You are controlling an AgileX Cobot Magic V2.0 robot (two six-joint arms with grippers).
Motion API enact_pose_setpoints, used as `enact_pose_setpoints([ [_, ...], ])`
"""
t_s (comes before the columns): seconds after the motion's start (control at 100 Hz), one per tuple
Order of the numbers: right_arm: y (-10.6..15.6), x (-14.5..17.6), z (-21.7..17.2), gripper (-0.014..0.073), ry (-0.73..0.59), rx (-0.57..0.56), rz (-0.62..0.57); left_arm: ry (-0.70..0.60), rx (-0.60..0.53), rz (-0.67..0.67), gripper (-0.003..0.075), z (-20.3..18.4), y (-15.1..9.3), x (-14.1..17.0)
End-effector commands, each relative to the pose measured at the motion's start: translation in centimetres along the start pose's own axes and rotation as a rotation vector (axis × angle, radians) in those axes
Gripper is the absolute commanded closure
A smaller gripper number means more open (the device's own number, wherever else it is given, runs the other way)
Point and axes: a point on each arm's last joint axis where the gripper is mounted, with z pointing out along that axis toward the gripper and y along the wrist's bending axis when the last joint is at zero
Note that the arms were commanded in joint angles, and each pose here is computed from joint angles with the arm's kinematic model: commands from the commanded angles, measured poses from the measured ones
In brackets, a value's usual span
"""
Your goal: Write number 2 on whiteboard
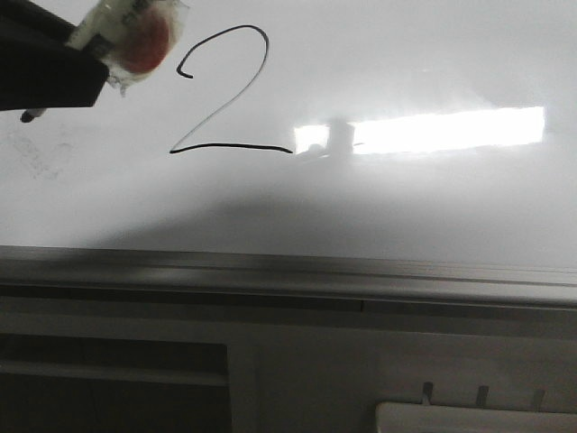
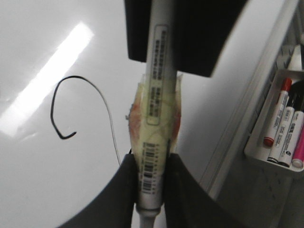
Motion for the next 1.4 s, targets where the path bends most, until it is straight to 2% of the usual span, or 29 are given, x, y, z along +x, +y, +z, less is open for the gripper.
enact_pose_setpoints([
  [0.0,-0.8,-2.0,-1.3,0.0057,-0.135,0.109,-0.005,-0.063,-0.022,-0.152,0.0741,-0.2,0.7,-1.4],
  [0.06,-1.4,-2.3,-1.5,-0.0037,-0.174,0.164,-0.002,-0.046,-0.041,-0.292,0.0741,-0.1,0.9,-1.1],
  [0.1,-1.7,-2.5,-1.8,-0.0055,-0.198,0.197,-0.001,-0.03,-0.054,-0.363,0.0741,0.0,1.1,-0.9],
  [0.24,-2.6,-2.7,-2.8,-0.0028,-0.237,0.266,0.007,0.027,-0.124,-0.562,0.0741,0.5,2.1,0.4],
  [0.41,-3.2,-2.6,-4.0,-0.0011,-0.244,0.295,0.023,0.087,-0.284,-0.936,0.0741,1.7,4.3,3.1],
  [0.5,-3.4,-2.5,-4.4,-0.0011,-0.25,0.305,0.04,0.088,-0.348,-1.052,0.0741,2.4,5.2,4.2],
  [0.96,-3.2,-2.3,-4.5,-0.0011,-0.235,0.288,0.044,0.112,-0.355,-1.068,0.0741,4.1,5.2,5.5],
  [1.18,-3.1,-2.2,-4.4,-0.0011,-0.224,0.272,0.051,0.127,-0.243,-1.039,0.0741,4.8,3.1,4.2],
  [1.39,-3.0,-2.2,-4.4,-0.0011,-0.219,0.263,0.06,0.11,-0.237,-1.035,0.0741,4.8,3.1,4.0],
])
